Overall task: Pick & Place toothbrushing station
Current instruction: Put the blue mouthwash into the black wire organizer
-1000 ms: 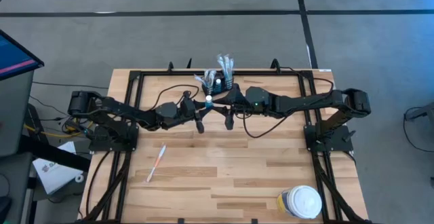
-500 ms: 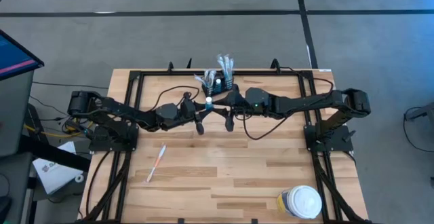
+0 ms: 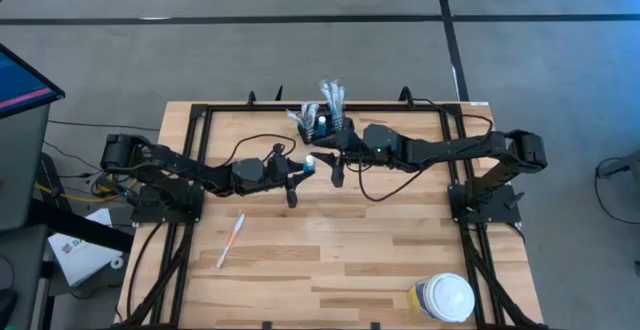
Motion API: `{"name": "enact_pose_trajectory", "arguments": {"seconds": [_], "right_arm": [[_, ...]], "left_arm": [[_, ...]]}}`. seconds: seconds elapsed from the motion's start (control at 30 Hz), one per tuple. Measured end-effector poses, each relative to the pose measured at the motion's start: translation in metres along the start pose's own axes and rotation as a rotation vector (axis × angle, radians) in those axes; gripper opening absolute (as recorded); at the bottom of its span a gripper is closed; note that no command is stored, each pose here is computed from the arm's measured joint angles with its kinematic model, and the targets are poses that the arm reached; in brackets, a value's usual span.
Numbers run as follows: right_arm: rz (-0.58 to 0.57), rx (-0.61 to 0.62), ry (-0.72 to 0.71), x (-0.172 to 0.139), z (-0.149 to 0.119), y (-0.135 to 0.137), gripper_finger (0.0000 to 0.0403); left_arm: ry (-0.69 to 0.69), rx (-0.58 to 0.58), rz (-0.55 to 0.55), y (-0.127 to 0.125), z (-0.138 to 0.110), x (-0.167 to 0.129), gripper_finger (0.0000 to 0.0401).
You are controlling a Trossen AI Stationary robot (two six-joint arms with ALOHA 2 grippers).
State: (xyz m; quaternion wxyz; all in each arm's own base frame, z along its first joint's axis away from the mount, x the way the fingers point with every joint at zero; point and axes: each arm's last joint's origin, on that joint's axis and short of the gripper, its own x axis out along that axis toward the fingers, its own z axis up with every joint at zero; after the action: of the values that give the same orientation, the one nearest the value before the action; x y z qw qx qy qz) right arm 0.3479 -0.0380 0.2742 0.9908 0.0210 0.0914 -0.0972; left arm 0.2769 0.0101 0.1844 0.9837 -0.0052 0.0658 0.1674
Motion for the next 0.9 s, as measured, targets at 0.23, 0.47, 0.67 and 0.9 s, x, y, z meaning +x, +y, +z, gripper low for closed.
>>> {"name": "enact_pose_trajectory", "arguments": {"seconds": [0.23,0.47,0.67,0.9], "right_arm": [[0.007,0.006,0.033,0.002,-0.005,0.001,0.0123],[0.021,0.011,0.036,0.002,-0.006,0.005,0.0122],[0.03,0.006,0.036,0.001,-0.006,0.009,0.0123],[0.042,0.005,0.038,0.0,-0.006,0.013,0.0123]], "left_arm": [[-0.014,-0.016,0.011,-0.001,0.0,-0.001,0.0056],[-0.027,-0.012,0.018,0.0,0.001,-0.001,0.0056],[-0.033,-0.007,0.027,0.002,0.002,-0.001,0.0056],[-0.038,-0.007,0.039,0.002,0.003,-0.001,0.0056]]}}
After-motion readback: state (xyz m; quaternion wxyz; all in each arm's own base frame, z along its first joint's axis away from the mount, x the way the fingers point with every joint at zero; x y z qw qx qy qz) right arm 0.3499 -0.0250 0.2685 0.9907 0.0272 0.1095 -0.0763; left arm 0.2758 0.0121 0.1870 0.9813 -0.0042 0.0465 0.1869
